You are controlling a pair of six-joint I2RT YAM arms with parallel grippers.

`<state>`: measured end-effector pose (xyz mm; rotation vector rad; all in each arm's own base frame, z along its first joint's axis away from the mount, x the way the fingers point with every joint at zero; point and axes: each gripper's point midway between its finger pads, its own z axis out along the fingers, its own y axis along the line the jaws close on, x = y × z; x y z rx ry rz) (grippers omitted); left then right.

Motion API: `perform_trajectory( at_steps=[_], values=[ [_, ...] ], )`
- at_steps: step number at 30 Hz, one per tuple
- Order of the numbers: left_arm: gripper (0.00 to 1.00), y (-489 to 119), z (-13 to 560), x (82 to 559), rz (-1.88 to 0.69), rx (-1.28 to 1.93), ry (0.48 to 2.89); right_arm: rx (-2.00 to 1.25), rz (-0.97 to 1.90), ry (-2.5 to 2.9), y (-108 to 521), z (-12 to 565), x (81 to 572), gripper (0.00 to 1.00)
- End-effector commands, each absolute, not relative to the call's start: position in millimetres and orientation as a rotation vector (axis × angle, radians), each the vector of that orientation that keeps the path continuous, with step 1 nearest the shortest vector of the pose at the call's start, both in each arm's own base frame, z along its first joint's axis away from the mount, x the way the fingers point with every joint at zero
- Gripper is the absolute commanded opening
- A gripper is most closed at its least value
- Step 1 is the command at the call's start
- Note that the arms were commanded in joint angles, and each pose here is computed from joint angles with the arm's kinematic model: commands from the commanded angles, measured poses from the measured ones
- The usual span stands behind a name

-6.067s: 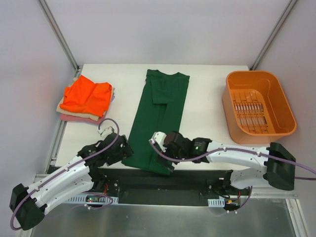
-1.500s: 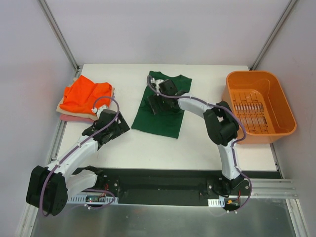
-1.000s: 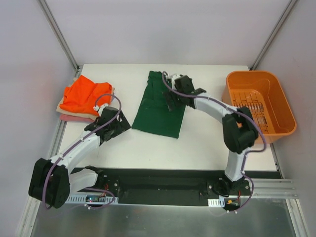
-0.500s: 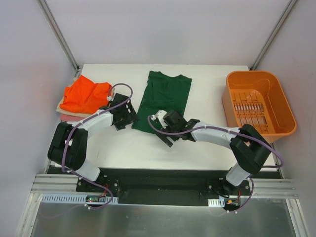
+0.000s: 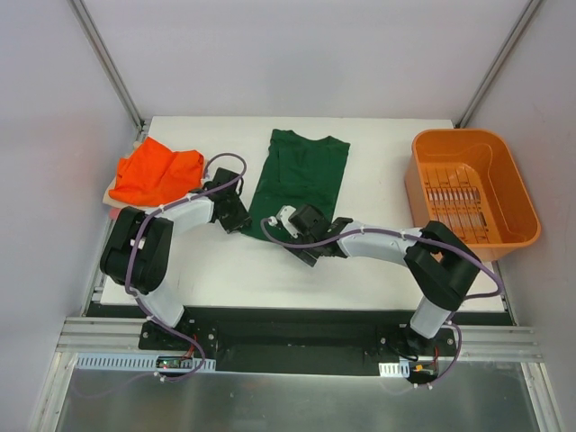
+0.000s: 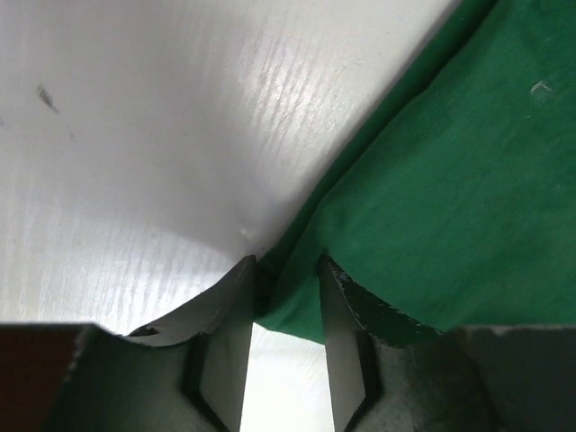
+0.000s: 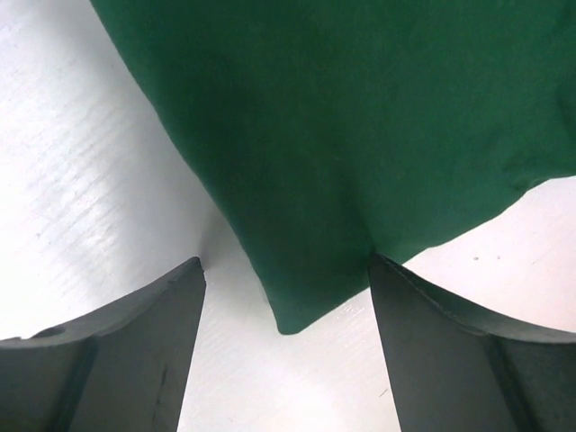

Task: Fold and stack the t-shirts
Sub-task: Grab one side of the 2/3 rectangular tshirt with both arms

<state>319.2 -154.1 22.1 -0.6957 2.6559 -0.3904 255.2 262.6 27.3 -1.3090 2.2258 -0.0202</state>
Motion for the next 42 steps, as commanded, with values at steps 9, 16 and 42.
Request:
perform_trajectory(
  at_steps=[9,16,42],
  values=[
    [0.04,-146.2,12.9,330.2,-0.308,-0.722,2.654,-1.305,-0.206,2.341,240.8,16.0,255.0,0.62],
    [0.00,-143.9,22.7,340.9,-0.291,-0.692,2.615,-1.341,-0.168,2.379,242.4,10.0,246.4,0.54],
    [0.00,-75.9,117.5,280.3,-0.204,-0.764,2.269,-1.391,1.047,2.374,363.8,109.4,94.7,0.00]
  ],
)
